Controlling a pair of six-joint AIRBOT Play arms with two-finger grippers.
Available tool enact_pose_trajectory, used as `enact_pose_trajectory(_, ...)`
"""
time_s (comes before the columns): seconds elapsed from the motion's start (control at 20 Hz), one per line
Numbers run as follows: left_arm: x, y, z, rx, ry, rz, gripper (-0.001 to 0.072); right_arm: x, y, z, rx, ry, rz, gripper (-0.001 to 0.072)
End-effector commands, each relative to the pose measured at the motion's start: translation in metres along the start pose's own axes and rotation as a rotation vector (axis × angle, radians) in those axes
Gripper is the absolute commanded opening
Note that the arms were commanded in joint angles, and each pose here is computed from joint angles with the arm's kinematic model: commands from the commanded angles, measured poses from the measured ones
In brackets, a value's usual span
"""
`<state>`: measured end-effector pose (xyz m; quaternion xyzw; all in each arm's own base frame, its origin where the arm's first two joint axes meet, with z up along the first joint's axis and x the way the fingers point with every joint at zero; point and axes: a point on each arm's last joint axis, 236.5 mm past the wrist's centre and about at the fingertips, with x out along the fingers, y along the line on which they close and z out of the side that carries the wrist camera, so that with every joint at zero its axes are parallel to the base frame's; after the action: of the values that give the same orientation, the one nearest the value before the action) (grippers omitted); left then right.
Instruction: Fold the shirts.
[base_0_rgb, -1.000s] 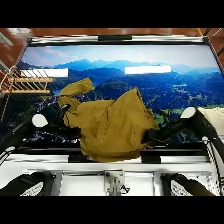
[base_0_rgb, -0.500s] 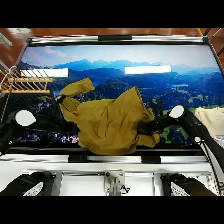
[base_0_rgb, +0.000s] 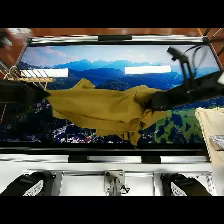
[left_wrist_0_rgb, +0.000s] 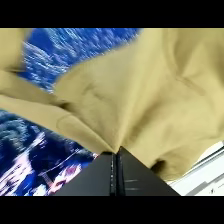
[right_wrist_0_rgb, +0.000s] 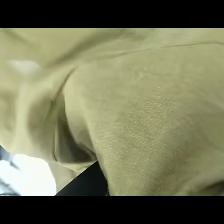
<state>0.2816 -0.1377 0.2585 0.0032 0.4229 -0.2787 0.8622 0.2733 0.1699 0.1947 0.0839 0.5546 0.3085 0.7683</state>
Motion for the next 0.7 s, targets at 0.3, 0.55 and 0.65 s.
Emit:
enact_pose_trajectory(0.3,-0.046,-0.068,-0.036,-0.007,0.145,-0.233,0.0046,-0.037,0.063,-0.039,0.013,0.127,0.14,0.0055)
enact_pose_trajectory(0.55,0.041,-0.047,-0.14,-0.157,0.552,-0.301,0.0046,0.041,0.018,-0.116,0.081,0.475,0.079,0.0055)
enact_pose_trajectory(0.65,0.066,-0.035,-0.194,-0.185,0.718,-0.333,0.0046,0.064,-0.003,-0.145,0.116,0.604,0.096,0.0054)
